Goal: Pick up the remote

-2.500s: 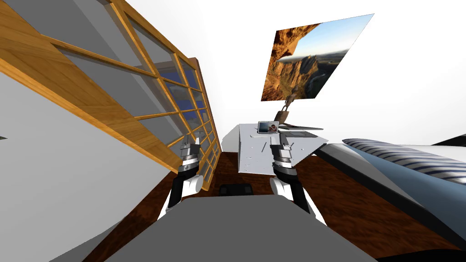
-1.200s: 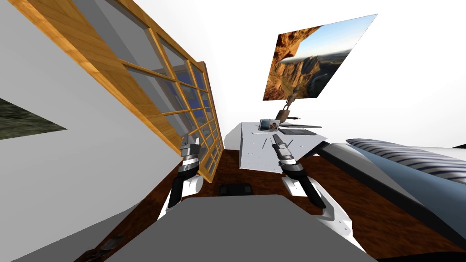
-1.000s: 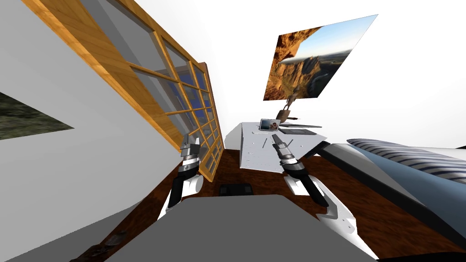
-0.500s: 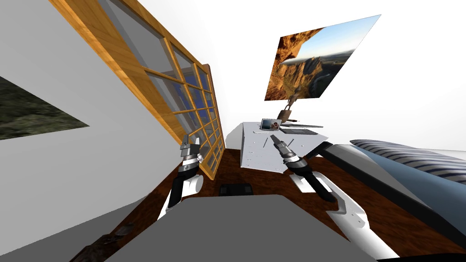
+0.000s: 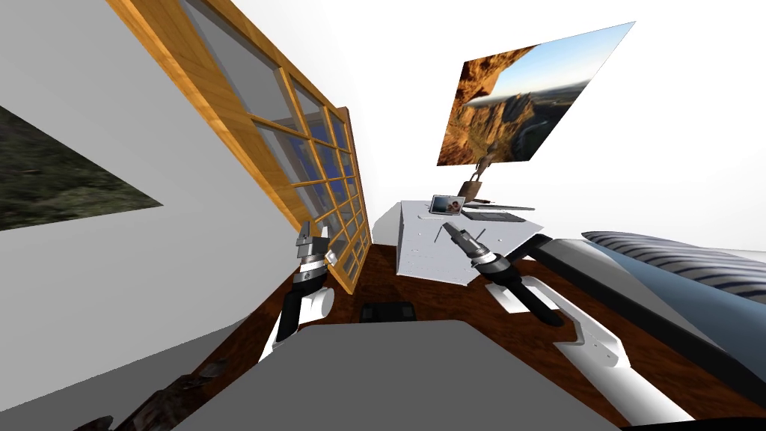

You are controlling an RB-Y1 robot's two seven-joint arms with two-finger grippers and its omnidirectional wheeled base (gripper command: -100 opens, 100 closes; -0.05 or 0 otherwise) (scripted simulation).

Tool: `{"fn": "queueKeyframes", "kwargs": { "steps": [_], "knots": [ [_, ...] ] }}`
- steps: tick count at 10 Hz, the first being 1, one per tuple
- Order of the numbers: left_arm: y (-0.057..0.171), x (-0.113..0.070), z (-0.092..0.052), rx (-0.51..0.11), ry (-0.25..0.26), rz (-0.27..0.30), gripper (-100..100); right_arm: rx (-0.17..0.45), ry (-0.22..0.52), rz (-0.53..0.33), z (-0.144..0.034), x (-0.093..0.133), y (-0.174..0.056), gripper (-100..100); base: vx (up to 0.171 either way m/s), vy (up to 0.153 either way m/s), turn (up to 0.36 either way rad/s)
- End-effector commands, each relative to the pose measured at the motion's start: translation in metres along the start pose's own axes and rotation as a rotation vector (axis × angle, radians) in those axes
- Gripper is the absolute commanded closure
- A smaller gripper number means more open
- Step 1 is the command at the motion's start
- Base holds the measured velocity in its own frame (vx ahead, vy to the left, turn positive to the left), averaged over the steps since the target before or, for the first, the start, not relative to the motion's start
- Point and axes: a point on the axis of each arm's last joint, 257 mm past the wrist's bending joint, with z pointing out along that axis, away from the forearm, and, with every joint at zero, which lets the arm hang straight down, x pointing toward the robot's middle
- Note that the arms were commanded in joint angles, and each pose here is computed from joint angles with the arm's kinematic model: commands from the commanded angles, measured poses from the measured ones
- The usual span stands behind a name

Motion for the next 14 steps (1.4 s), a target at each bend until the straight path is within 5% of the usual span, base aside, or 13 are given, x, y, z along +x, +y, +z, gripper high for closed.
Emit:
{"fn": "queueKeyframes", "kwargs": {
  "steps": [1,14],
  "knots": [
    [0.000,0.000,0.000,0.000,0.000,0.000,0,-0.002,0.046,-0.058,-0.001,0.000,-0.009,-100,-0.024,0.026,0.051],
    [0.000,0.000,0.000,0.000,0.000,0.000,0,-0.084,0.360,-0.337,-0.002,0.005,-0.036,-100,-0.001,0.018,0.026]
  ]
}}
